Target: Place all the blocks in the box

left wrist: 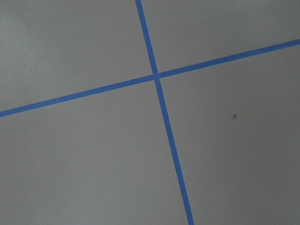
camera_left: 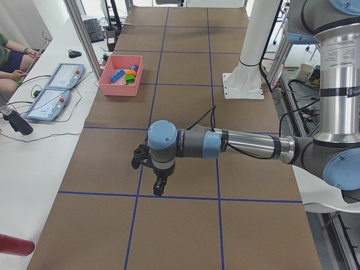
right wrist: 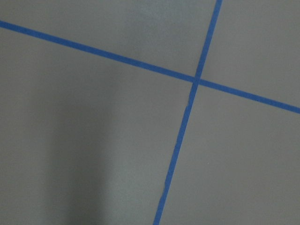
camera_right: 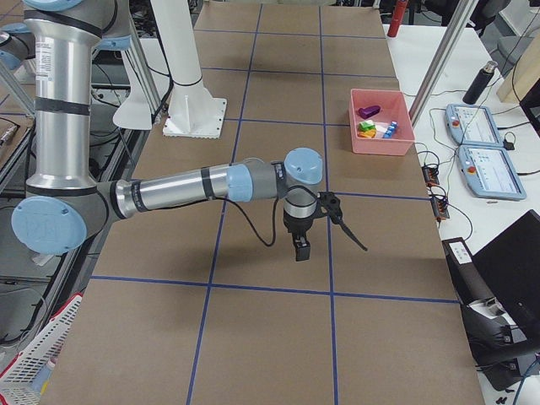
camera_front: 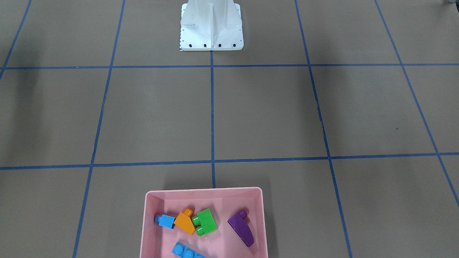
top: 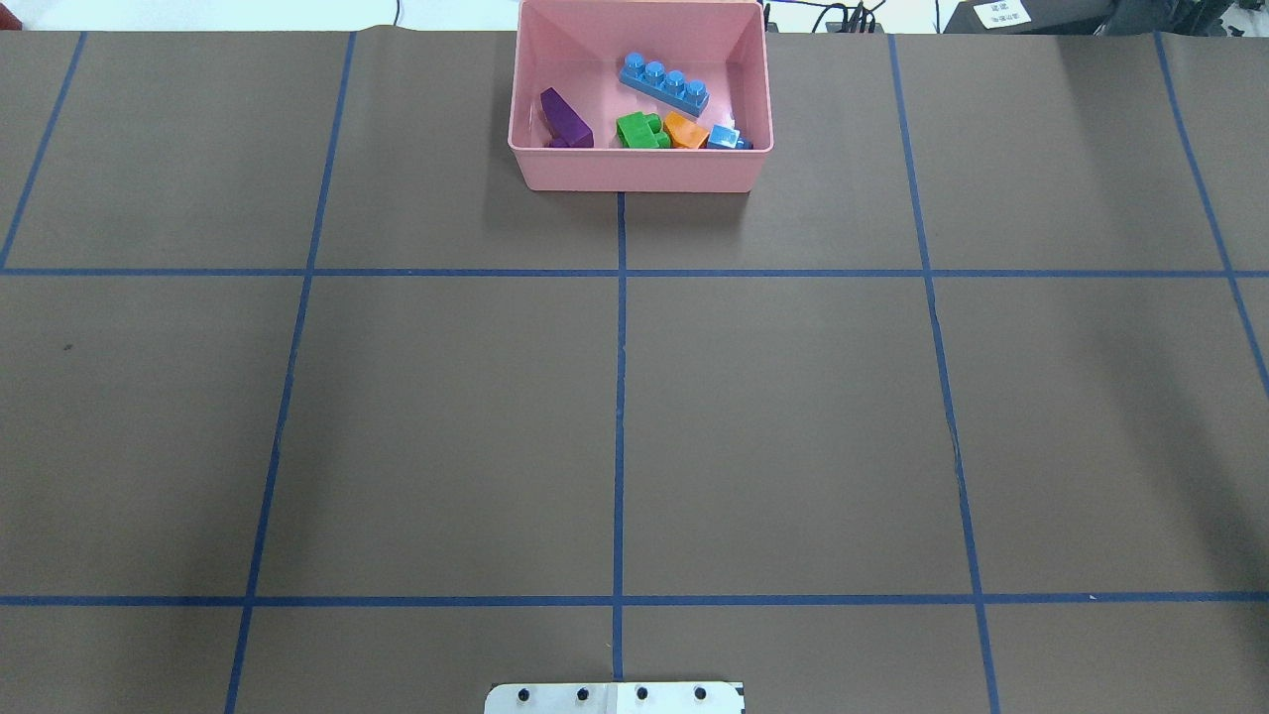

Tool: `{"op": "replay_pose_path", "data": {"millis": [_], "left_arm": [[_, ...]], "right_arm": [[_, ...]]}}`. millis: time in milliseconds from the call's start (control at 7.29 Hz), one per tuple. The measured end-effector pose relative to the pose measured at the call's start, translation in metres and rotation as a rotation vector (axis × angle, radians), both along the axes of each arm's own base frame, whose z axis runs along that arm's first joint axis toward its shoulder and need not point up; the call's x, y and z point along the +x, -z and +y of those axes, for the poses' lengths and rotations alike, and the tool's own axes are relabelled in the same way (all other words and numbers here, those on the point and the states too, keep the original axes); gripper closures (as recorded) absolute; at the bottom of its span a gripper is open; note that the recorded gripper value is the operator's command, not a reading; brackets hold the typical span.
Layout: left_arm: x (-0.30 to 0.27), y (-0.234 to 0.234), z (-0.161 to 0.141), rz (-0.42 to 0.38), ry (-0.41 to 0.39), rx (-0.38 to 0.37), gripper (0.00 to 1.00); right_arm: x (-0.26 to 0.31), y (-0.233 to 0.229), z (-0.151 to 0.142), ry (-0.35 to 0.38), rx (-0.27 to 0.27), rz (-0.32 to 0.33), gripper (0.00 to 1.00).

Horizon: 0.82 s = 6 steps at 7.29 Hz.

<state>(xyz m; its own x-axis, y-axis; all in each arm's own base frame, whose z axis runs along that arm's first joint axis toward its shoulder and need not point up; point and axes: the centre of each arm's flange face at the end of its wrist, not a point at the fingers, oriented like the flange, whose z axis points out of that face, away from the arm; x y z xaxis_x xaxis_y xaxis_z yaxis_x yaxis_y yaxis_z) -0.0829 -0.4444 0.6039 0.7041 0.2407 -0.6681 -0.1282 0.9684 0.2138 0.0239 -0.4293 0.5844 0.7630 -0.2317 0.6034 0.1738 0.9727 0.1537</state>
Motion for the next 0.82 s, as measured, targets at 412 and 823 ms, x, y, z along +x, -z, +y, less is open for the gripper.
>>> {"op": "replay_pose_path", "data": {"millis": [412, 823], "left_arm": [[0.000, -0.004, 0.005, 0.001, -0.001, -0.007, 0.00], [0.000, -0.013, 0.016, 0.002, 0.001, -0.026, 0.00]], "right_arm": [[0.004, -0.021, 0.030, -0.011, -0.053, -0.021, 0.00], [0.010, -0.026, 0.037, -0.026, -0.066, -0.026, 0.00]]}}
